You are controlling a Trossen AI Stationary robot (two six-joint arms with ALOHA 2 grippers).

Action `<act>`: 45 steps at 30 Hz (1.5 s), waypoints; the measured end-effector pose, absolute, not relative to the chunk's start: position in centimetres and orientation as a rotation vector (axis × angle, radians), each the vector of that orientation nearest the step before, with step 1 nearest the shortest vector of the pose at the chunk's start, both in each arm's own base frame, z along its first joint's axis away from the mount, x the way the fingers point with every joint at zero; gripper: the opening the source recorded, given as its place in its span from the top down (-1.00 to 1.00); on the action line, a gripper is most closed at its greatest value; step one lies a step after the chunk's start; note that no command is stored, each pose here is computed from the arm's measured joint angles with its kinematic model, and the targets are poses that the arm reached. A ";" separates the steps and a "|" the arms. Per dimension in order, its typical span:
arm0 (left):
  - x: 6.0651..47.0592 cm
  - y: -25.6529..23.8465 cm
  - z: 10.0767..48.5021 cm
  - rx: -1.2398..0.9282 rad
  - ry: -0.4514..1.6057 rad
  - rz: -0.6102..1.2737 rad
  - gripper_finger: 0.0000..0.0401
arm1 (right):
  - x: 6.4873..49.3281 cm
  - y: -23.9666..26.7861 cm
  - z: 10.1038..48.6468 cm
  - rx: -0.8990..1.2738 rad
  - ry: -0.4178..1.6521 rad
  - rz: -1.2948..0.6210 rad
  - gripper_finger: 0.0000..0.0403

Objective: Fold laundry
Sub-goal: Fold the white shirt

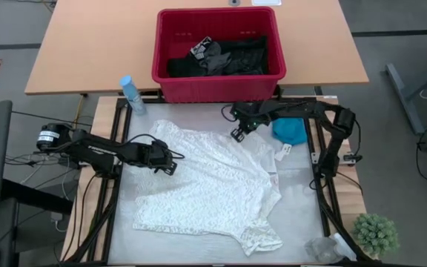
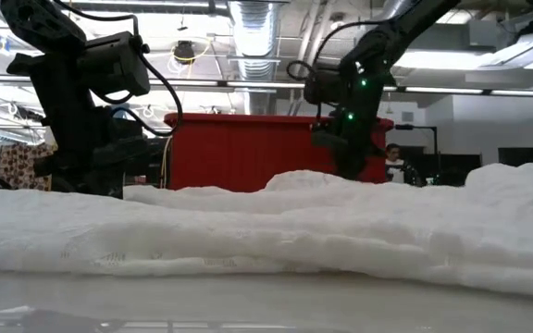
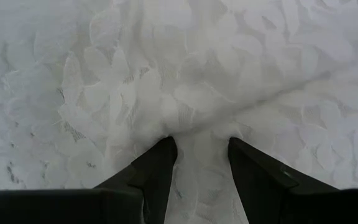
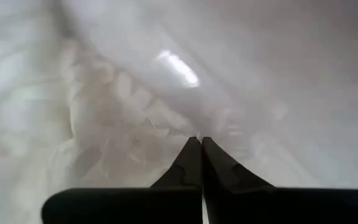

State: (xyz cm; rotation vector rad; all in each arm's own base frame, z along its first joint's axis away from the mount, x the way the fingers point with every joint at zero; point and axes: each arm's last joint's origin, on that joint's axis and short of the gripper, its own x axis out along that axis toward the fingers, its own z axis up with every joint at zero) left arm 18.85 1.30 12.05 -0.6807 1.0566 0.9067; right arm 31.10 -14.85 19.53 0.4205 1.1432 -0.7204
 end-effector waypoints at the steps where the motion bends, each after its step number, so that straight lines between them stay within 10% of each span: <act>1: 18.9 1.3 12.1 -0.680 1.056 0.907 0.23 | 30.9 -15.0 20.1 0.391 1.152 -0.756 0.91; 16: 18.8 0.7 12.0 -0.658 1.055 0.902 0.23 | 26.2 -14.2 26.7 0.279 1.178 -1.216 0.83; 26: 18.5 0.1 12.0 -0.692 1.065 0.930 0.23 | 24.1 -13.9 27.3 0.313 1.298 -1.252 0.24; 33: 18.8 0.0 13.8 -0.782 0.992 0.849 0.23 | 25.9 -10.0 28.8 0.506 1.136 -0.839 -0.11; 45: 18.5 0.1 21.3 -0.805 0.604 0.581 0.23 | 29.1 6.5 24.7 0.237 1.040 -0.206 -0.06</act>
